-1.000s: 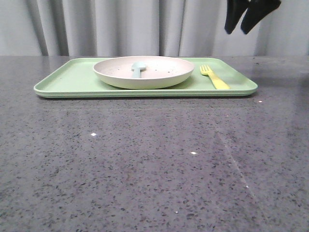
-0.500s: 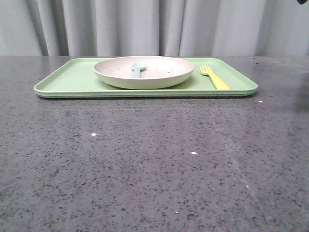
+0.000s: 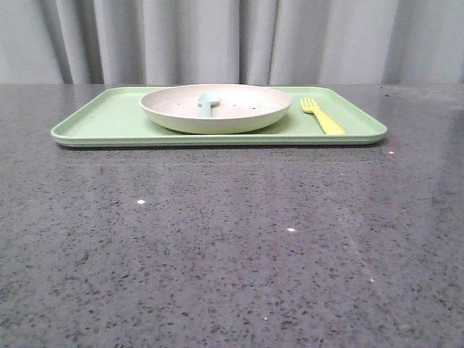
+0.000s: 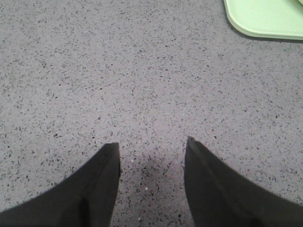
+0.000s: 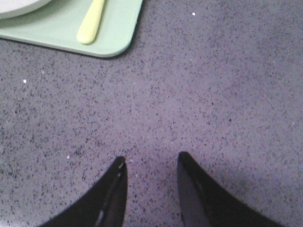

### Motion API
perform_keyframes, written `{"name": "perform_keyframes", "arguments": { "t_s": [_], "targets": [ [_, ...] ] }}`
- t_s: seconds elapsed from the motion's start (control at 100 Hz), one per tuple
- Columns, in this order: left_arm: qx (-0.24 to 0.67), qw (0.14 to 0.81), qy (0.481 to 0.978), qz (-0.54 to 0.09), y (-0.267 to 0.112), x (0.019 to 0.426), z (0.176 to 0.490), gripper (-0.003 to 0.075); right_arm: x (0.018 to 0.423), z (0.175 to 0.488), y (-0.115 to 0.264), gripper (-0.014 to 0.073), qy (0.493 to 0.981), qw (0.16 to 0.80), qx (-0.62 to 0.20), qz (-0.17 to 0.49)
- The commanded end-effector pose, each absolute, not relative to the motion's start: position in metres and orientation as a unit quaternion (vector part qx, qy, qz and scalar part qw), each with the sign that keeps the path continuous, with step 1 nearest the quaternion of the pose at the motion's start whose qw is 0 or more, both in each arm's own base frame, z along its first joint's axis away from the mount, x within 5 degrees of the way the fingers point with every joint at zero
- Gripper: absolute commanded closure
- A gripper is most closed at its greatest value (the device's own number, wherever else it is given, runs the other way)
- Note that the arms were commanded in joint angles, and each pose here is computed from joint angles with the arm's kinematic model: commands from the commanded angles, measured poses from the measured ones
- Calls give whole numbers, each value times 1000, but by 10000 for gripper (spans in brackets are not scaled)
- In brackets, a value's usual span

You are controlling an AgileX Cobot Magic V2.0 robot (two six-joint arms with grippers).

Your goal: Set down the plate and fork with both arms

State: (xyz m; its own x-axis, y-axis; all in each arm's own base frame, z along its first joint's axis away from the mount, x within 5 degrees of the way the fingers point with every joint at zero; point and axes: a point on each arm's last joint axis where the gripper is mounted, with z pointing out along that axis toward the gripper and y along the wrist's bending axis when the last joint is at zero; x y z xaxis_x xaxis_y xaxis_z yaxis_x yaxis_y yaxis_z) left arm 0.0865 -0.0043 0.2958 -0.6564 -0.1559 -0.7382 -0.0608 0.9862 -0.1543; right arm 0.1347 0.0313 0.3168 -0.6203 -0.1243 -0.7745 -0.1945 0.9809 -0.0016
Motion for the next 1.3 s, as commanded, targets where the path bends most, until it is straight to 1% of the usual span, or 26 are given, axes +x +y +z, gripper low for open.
{"name": "perform_keyframes", "arguments": {
  "t_s": [0.0, 0.11, 0.28, 0.54, 0.61, 0.66, 0.7, 0.75, 0.78, 0.8, 0.83, 0.86, 0.87, 0.92, 1.29],
  "targets": [
    [-66, 449, 888, -67, -5, 90, 309, 408, 122, 324, 27, 316, 870, 484, -89, 42],
    [-66, 449, 888, -67, -5, 90, 309, 408, 105, 317, 22, 316, 860, 500, -87, 45],
    [-66, 449, 888, -67, -5, 90, 309, 408, 86, 317, 17, 316, 840, 534, -84, 51],
    [-66, 449, 888, -67, -5, 90, 309, 408, 82, 318, 16, 319, 835, 541, -83, 52],
    [-66, 449, 888, -67, -5, 90, 309, 408, 82, 318, 16, 335, 835, 541, -83, 52],
    [-66, 449, 888, -67, -5, 90, 309, 412, 82, 318, 16, 380, 835, 541, -83, 52],
    [-66, 449, 888, -67, -5, 90, 309, 429, 82, 318, 16, 429, 835, 541, -83, 52],
    [-66, 449, 888, -67, -5, 90, 309, 474, 82, 318, 16, 496, 835, 541, -83, 52],
    [-66, 449, 888, -67, -5, 90, 309, 518, 82, 318, 16, 538, 835, 541, -83, 52],
    [-66, 449, 888, -67, -5, 90, 309, 549, 82, 318, 16, 581, 835, 541, -83, 52],
    [-66, 449, 888, -67, -5, 90, 309, 591, 82, 318, 16, 612, 835, 541, -83, 52],
    [-66, 449, 888, -67, -5, 90, 309, 637, 82, 318, 16, 662, 835, 541, -83, 52],
    [-66, 449, 888, -67, -5, 90, 309, 649, 82, 318, 16, 671, 835, 541, -83, 52],
    [-66, 449, 888, -67, -5, 90, 309, 740, 82, 318, 16, 659, 835, 541, -83, 52],
    [-66, 449, 888, -67, -5, 90, 309, 741, 82, 318, 16, 664, 835, 541, -83, 52]
  ]
}}
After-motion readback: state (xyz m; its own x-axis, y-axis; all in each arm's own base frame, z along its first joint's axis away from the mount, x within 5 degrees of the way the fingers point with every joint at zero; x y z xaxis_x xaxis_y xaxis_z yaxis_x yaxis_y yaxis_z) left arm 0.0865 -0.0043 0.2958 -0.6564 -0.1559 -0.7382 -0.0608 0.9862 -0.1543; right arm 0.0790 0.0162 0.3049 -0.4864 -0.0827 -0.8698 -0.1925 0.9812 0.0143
